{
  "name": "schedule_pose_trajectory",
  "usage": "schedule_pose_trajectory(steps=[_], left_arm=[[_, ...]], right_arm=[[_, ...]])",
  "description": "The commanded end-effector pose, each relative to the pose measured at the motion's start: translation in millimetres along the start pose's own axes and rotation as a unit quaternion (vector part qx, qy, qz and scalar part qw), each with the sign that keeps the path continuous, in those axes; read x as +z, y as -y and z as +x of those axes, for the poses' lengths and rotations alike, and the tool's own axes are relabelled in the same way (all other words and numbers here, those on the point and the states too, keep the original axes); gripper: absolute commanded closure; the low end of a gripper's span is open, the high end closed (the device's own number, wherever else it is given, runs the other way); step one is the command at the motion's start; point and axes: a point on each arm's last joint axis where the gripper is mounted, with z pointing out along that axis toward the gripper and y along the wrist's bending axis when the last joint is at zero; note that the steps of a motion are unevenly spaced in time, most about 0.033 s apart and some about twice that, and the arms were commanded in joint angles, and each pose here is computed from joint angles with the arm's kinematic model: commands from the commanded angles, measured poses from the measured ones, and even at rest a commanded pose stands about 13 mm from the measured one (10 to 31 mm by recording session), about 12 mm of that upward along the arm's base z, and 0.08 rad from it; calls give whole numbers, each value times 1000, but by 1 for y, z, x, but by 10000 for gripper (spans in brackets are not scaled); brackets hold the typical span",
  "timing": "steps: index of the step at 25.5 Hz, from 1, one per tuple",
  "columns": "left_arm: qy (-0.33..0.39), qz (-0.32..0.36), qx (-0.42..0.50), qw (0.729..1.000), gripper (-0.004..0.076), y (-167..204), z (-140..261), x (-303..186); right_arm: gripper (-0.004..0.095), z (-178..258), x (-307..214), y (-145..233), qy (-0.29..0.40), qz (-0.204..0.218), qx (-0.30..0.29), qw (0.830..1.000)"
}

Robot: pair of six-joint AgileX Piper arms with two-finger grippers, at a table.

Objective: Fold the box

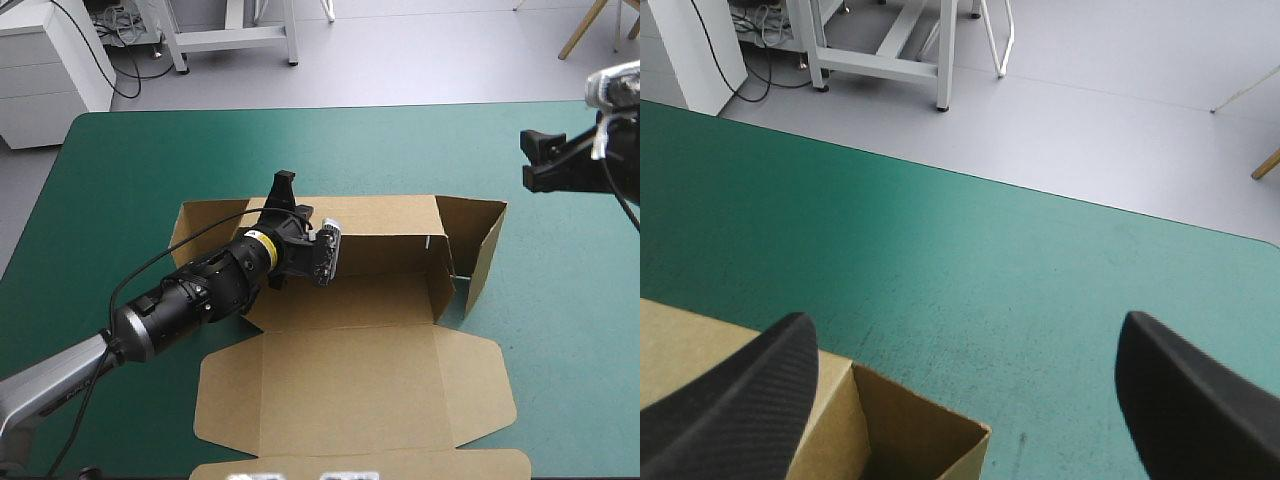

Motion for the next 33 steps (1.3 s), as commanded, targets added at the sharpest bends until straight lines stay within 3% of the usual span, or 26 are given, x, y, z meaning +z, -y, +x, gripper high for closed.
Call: schedule_pose_trajectory(steps=[1, 14, 19, 24, 28, 33], left_arm=[[10, 11, -25, 1000, 734, 3, -6, -4], [10, 11, -31, 999, 734, 3, -6, -4], [9, 12, -33, 999, 734, 3, -6, -4], [6, 14, -37, 999, 734, 4, -5, -4], [7, 16, -43, 999, 734, 4, -6, -4], [8, 19, -48, 999, 734, 4, -6, -4]], right_arm=[[152, -22, 23, 7, 34, 7, 6, 999], [153, -1, 171, 27, -95, -13, 31, 995], [153, 31, 216, 28, -187, -32, 41, 981], [157, 59, 233, 26, -293, -55, 43, 954], [157, 64, 233, 21, -299, -72, 70, 949], [157, 78, 218, 17, -321, -76, 62, 942]])
